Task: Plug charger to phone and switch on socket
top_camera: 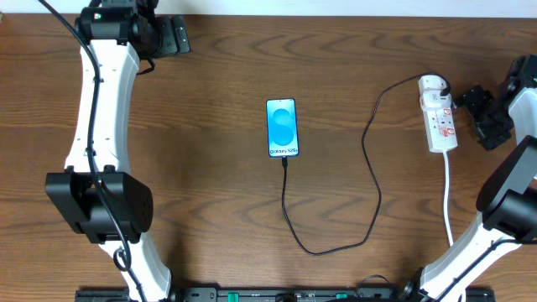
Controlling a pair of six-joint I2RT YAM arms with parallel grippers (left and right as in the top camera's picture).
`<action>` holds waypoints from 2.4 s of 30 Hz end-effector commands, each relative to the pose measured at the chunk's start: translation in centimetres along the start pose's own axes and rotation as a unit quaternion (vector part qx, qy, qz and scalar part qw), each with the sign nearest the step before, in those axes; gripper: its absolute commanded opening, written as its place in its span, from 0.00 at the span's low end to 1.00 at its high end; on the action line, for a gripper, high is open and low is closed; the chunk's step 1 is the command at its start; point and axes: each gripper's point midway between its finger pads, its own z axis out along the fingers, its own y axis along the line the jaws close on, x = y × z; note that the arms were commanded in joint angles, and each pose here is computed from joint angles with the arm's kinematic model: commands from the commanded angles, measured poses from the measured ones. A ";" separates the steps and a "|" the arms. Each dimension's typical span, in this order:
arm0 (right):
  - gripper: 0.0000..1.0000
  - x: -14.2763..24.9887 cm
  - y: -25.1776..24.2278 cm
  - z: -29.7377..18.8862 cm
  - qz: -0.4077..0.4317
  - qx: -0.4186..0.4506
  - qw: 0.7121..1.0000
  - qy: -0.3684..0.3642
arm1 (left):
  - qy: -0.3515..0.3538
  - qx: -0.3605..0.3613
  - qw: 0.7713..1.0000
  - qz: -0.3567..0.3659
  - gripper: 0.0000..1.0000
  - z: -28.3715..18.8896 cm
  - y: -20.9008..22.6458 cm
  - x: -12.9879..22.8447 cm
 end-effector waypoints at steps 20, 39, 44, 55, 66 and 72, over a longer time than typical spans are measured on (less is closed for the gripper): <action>0.99 1.2 0.5 2.5 0.006 -0.012 1.000 0.028 | 0.005 -0.009 1.000 -0.008 0.98 0.4 0.5 0.2; 0.99 2.8 1.1 4.0 0.001 -0.026 0.998 0.065 | 0.005 -0.009 1.000 -0.008 0.98 0.4 0.5 0.2; 0.99 3.2 1.6 4.0 -0.010 -0.035 0.997 0.073 | 0.005 -0.009 1.000 -0.008 0.98 0.4 0.5 0.2; 0.99 4.5 1.9 3.9 -0.016 -0.029 0.995 0.090 | 0.005 -0.009 1.000 -0.008 0.98 0.4 0.5 0.2; 0.99 5.8 2.9 3.9 -0.026 -0.026 0.995 0.098 | 0.005 -0.009 1.000 -0.008 0.98 0.4 0.5 0.2; 0.99 6.0 3.2 4.0 -0.031 -0.024 0.995 0.097 | 0.005 -0.009 1.000 -0.008 0.98 0.4 0.5 0.2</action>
